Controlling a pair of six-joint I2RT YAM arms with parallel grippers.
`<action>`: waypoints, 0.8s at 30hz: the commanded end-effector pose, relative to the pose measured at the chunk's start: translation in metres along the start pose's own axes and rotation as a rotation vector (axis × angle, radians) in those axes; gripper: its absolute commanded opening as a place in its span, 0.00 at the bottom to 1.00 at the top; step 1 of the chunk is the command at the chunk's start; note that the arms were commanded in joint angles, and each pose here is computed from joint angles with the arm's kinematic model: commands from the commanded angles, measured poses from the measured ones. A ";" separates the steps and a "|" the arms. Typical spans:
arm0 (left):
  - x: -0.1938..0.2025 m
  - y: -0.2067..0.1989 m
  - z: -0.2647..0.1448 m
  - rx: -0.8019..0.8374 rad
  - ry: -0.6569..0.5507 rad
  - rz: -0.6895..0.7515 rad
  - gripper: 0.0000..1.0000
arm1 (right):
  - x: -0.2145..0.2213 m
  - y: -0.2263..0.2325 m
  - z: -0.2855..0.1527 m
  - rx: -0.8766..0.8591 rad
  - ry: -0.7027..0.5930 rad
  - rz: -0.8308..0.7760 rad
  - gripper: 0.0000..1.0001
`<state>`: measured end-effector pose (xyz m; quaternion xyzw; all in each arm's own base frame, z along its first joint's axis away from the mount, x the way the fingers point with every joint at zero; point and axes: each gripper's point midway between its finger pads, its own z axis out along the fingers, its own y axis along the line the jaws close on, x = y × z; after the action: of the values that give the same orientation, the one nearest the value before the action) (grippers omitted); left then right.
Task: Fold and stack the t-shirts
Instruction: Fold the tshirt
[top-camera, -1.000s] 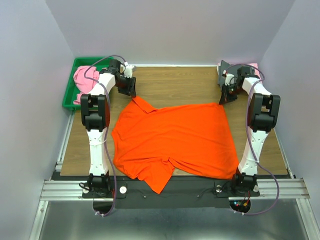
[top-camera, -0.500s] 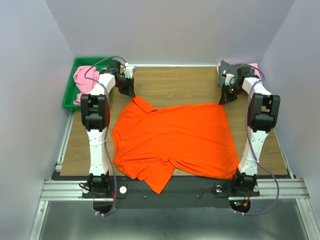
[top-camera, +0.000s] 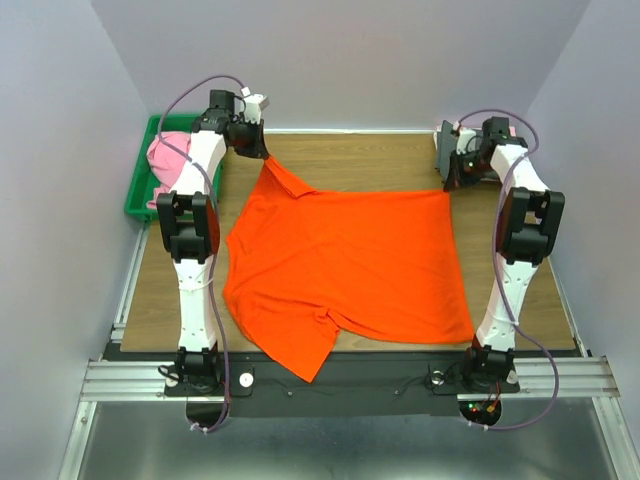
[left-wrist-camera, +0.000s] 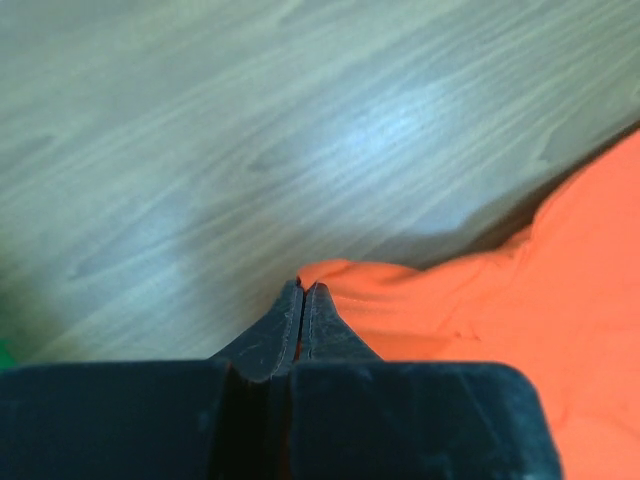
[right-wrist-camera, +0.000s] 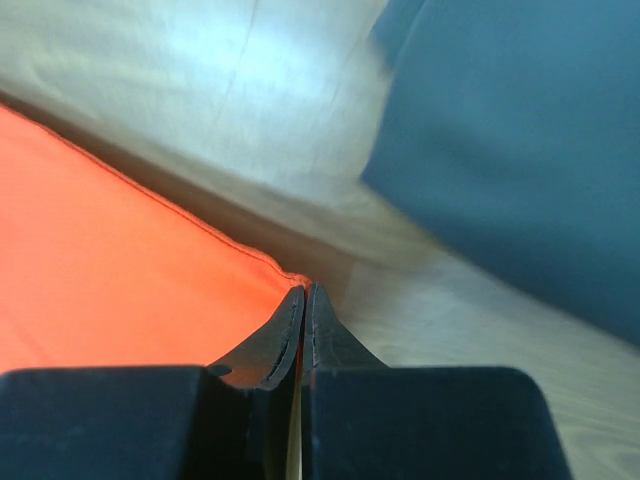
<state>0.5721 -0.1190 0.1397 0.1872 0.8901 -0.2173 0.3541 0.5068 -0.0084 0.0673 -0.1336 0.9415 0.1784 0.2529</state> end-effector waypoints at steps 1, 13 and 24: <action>-0.039 -0.002 -0.029 -0.030 -0.099 0.037 0.00 | -0.036 -0.015 -0.021 0.053 -0.100 -0.028 0.01; -0.015 -0.048 -0.081 0.045 -0.064 0.001 0.00 | -0.032 -0.004 -0.045 0.040 -0.117 -0.087 0.01; 0.062 -0.094 -0.132 0.051 0.069 -0.179 0.00 | -0.021 0.013 -0.080 0.061 -0.127 -0.164 0.01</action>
<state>0.4422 -0.1200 0.2043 0.1594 0.8988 -0.2542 0.3194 0.4903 -0.0197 0.1037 -0.1638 0.9314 0.1576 0.2842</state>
